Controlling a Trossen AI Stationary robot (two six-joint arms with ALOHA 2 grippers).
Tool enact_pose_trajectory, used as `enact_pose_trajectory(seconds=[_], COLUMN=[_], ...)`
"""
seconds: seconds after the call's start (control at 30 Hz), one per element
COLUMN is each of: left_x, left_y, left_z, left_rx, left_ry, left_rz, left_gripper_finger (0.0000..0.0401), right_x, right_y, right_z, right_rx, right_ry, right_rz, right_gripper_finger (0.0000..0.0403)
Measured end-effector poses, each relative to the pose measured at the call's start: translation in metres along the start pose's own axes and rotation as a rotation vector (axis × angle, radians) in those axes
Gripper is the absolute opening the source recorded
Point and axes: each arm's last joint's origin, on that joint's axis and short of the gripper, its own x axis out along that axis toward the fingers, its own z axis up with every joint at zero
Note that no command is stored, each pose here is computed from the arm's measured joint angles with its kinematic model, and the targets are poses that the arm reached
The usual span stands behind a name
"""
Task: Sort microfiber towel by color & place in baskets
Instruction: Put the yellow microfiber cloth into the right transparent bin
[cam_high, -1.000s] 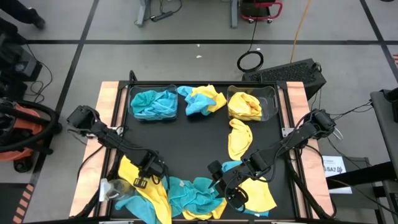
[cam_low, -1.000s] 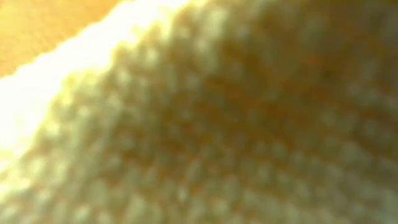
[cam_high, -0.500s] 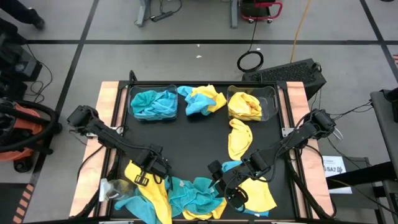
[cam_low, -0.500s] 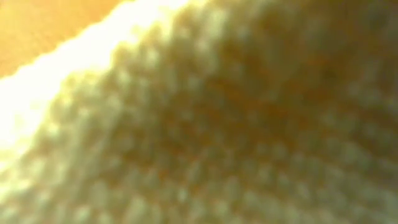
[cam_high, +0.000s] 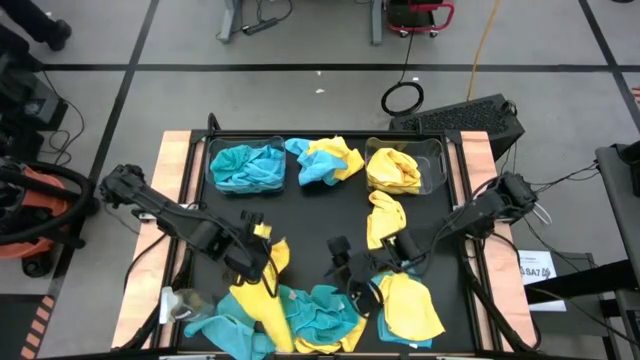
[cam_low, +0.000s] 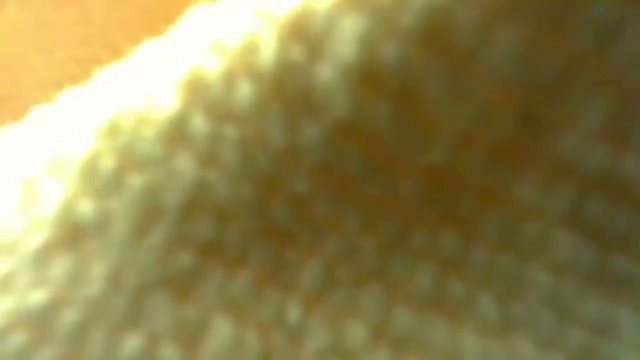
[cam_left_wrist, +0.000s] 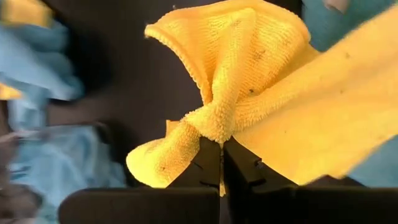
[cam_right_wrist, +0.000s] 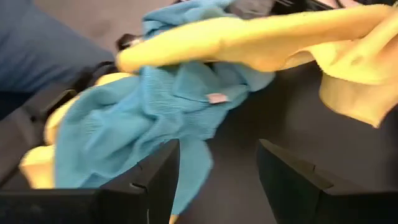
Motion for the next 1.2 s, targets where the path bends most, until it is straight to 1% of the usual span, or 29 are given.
enact_pose_trajectory(seconds=[0.17, 0.43, 0.57, 0.67, 0.77, 0.87, 0.97, 1.1, 1.2], left_x=[-0.011, -0.014, -0.019, -0.025, -0.032, -0.04, -0.045, -0.048, -0.05], left_y=[0.007, 0.01, 0.012, 0.016, 0.019, 0.021, 0.021, 0.022, 0.022], left_z=[-0.001, 0.007, 0.01, 0.01, 0.013, 0.018, 0.023, 0.027, 0.03], left_rx=[-0.024, -0.058, -0.067, -0.072, -0.07, -0.051, -0.017, 0.021, 0.044], left_ry=[-0.083, -0.196, -0.255, -0.309, -0.383, -0.47, -0.524, -0.569, -0.596], left_rz=[0.087, 0.138, 0.166, 0.224, 0.279, 0.29, 0.3, 0.315, 0.326], left_gripper_finger=[0.0002, 0.0003, 0.0003, 0.0003, 0.0003, 0.0003, 0.0003, 0.0004, 0.0004], right_x=[0.001, -0.002, -0.005, -0.001, 0.012, 0.028, 0.04, 0.046, 0.047], right_y=[-0.021, -0.062, -0.075, -0.085, -0.091, -0.098, -0.103, -0.107, -0.107], right_z=[0.003, 0.008, 0.011, 0.011, 0.007, -0.001, -0.005, -0.001, 0.002], right_rx=[-0.003, 0.046, 0.084, 0.121, 0.152, 0.178, 0.186, 0.177, 0.149], right_ry=[-0.05, -0.171, -0.229, -0.278, -0.307, -0.305, -0.341, -0.442, -0.503], right_rz=[-0.05, -0.153, -0.181, -0.155, -0.127, -0.133, -0.126, -0.122, -0.088], right_gripper_finger=[0.0222, 0.0279, 0.0302, 0.0311, 0.0315, 0.0315, 0.0315, 0.0315, 0.0314])
